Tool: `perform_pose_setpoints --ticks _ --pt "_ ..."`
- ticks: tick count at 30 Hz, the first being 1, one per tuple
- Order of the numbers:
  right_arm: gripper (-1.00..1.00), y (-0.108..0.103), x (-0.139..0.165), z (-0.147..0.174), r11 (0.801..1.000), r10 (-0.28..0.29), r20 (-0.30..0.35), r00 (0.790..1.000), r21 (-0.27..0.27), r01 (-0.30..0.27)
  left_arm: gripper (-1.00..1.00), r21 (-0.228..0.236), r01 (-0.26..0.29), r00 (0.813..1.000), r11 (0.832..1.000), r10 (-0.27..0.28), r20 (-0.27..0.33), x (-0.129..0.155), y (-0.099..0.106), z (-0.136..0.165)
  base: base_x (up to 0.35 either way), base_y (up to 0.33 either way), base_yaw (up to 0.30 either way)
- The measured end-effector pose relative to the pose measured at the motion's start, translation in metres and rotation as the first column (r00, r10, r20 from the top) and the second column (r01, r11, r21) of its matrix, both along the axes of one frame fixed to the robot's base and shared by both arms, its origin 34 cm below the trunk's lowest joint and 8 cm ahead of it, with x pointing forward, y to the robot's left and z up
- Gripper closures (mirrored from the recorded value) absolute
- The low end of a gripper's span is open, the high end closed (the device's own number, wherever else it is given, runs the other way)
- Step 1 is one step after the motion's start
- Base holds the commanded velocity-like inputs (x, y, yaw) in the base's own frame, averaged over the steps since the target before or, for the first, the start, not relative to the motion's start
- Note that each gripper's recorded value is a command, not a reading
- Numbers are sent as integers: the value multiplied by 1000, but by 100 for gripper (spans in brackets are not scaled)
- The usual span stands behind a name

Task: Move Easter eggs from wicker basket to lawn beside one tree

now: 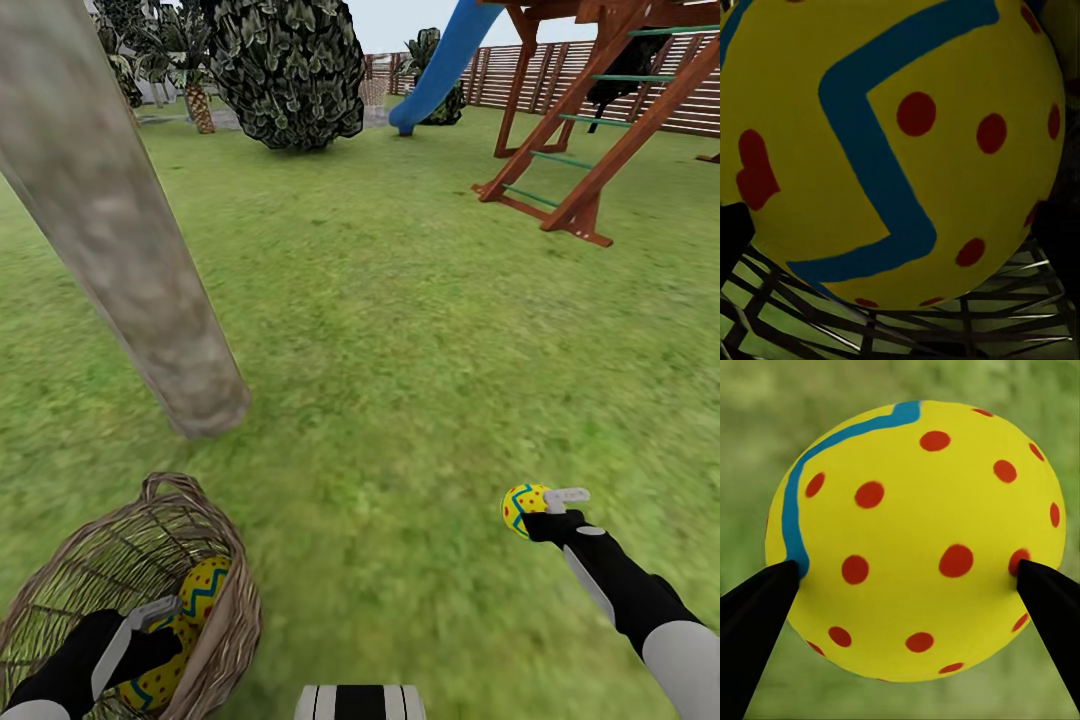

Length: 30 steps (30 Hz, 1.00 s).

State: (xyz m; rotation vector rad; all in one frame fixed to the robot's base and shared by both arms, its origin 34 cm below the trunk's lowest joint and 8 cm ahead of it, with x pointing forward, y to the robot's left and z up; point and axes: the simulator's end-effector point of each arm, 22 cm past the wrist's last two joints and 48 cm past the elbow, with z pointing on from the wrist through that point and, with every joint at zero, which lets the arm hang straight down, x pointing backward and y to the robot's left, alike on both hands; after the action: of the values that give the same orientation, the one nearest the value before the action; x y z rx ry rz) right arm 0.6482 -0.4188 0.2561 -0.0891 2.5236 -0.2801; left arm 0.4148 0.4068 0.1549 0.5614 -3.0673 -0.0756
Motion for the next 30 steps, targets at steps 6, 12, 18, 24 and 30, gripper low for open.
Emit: perform_pose_setpoints --ticks 6,12,18,24,30 --pt "100 1 0 0 1000 2 -1 1000 0 -2 100 7 -38 999 999 38 10 1 11 3 0 0 0" --pt "100 1 0 0 1000 2 0 1000 0 -2 100 3 -37 999 999 37 8 0 7 2 0 0 0" --pt "100 1 0 0 1000 3 -1 1000 -1 -3 100 3 -38 999 999 38 7 0 7 1 0 0 0" --pt "100 1 0 0 1000 4 -1 1000 -1 -4 100 3 -39 999 999 39 6 0 6 1 0 0 0" --pt "100 1 0 -1 1000 4 -2 1000 -1 -4 100 4 -35 999 999 35 4 -1 6 1 0 0 0"
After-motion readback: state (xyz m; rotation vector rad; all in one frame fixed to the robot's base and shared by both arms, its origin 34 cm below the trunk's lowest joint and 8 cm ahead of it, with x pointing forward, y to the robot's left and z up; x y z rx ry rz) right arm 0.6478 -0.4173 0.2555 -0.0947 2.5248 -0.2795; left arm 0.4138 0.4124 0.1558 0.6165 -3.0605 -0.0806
